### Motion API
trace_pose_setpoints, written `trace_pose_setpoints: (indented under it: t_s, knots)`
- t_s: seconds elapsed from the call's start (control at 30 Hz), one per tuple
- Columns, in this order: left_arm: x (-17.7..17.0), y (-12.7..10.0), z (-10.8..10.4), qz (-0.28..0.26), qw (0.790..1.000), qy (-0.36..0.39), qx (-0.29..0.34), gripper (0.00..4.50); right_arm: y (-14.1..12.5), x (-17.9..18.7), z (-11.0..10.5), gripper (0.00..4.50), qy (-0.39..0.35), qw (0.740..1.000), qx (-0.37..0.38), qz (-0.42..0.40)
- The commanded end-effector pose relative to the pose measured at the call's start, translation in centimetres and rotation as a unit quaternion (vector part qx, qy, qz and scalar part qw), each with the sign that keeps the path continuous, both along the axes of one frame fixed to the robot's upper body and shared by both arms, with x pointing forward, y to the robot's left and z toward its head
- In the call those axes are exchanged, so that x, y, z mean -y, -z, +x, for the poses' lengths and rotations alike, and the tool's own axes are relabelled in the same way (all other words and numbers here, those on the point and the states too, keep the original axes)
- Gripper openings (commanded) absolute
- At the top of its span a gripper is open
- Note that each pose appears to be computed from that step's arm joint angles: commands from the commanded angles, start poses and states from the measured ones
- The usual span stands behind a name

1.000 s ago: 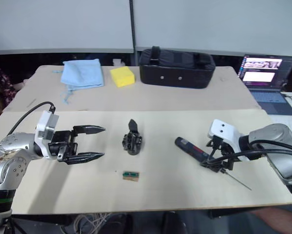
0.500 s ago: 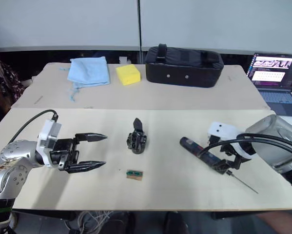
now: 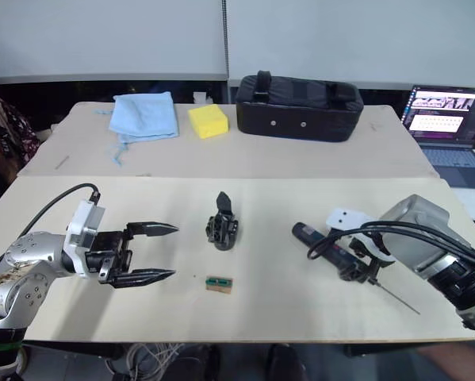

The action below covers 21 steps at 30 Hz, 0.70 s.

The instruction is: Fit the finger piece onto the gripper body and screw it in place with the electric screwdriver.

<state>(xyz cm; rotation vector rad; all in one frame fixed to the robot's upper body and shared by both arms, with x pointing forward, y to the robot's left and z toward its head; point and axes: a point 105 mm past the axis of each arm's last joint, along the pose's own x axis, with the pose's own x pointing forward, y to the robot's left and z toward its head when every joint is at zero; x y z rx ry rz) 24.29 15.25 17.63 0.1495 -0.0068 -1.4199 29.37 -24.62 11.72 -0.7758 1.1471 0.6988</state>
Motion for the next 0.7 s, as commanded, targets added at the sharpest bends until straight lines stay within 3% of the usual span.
trace_pose_setpoints:
  t_s: [0.03, 0.1, 0.13, 0.37, 0.57, 0.63, 0.7]
  knots:
    - [0.4, -0.6, -0.5, 0.002, 1.000, 0.012, 0.018, 4.50, 0.1, 0.1, -0.2, 4.44, 0.000, 1.000, -0.004, -0.008]
    - [0.5, -0.6, -0.6, 0.003, 1.000, 0.011, 0.018, 4.50, 0.3, 0.0, -0.1, 4.44, -0.002, 1.000, -0.003, -0.008]
    - [0.4, -0.5, -0.7, 0.005, 1.000, 0.010, 0.018, 4.50, 0.5, -0.1, -0.1, 4.22, -0.008, 1.000, -0.005, -0.009]
    - [0.2, -0.3, -1.1, 0.011, 1.000, 0.004, 0.017, 4.50, 1.1, -0.1, 0.7, 1.94, -0.004, 1.000, 0.015, 0.002]
    - [-0.9, 0.3, -1.7, 0.033, 0.999, -0.002, 0.012, 4.50, -3.1, -1.7, 0.5, 1.92, -0.027, 0.987, 0.068, 0.143]
    - [-1.5, 0.7, -1.6, 0.046, 0.999, -0.008, 0.013, 4.50, -5.8, -2.0, 0.5, 1.92, 0.014, 0.968, 0.086, 0.237]
    - [-2.2, 1.2, -1.3, 0.055, 0.998, -0.011, 0.020, 4.50, -9.2, -2.6, 0.1, 1.92, -0.003, 0.938, 0.115, 0.327]
